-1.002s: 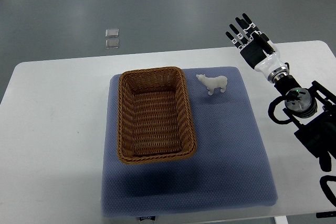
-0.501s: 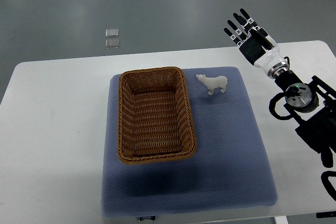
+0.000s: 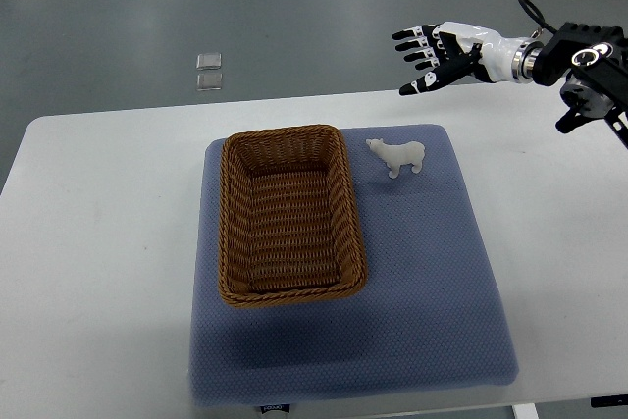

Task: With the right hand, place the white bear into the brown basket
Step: 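Swing the right hand over and lower it toward the white bear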

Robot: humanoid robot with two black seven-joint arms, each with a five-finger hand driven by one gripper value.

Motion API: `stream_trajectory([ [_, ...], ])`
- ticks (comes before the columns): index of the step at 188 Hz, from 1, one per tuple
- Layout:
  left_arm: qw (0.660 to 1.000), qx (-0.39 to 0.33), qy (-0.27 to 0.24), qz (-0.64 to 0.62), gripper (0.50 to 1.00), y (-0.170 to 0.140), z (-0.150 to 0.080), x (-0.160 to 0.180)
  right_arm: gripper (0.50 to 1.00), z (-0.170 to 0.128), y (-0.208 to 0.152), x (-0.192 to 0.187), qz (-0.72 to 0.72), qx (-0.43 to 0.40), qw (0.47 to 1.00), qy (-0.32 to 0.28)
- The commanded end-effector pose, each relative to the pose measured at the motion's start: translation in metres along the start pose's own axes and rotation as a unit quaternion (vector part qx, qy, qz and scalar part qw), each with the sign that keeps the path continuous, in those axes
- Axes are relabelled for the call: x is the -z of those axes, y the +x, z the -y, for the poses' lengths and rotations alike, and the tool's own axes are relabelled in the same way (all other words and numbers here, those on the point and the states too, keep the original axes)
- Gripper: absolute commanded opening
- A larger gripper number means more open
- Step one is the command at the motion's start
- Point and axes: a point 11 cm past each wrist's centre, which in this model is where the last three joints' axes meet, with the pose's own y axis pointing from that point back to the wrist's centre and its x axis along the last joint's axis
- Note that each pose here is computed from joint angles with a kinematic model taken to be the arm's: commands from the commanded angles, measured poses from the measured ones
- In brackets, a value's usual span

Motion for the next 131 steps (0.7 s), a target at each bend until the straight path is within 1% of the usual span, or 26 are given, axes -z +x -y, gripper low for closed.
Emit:
stream_trajectory([
  [1, 1.000, 0.000, 0.000, 0.001, 1.000, 0.000, 0.000, 0.000, 0.924, -0.007, 0.013, 0.009, -0.120, 0.016, 0.990, -0.073],
  [14, 1.000, 0.000, 0.000, 0.001, 1.000, 0.000, 0.000, 0.000, 0.924, -0.008, 0.012, 0.017, -0.167, 0.032, 0.980, -0.101],
  [31, 1.000, 0.000, 0.000, 0.001, 1.000, 0.000, 0.000, 0.000, 0.924, -0.009, 0.006, 0.019, -0.188, 0.044, 0.975, -0.112],
  [58, 1.000, 0.000, 0.000, 0.001, 1.000, 0.000, 0.000, 0.000, 0.924, -0.004, -0.013, 0.025, -0.187, 0.062, 0.976, -0.094],
  [94, 1.000, 0.000, 0.000, 0.000, 1.000, 0.000, 0.000, 0.000, 0.919, 0.009, -0.038, 0.013, -0.156, 0.058, 0.983, -0.075],
  [115, 1.000, 0.000, 0.000, 0.000, 1.000, 0.000, 0.000, 0.000, 0.915, 0.019, -0.060, 0.003, -0.154, 0.062, 0.984, -0.070],
  [131, 1.000, 0.000, 0.000, 0.000, 1.000, 0.000, 0.000, 0.000, 0.913, 0.023, -0.068, -0.003, -0.150, 0.062, 0.984, -0.071],
])
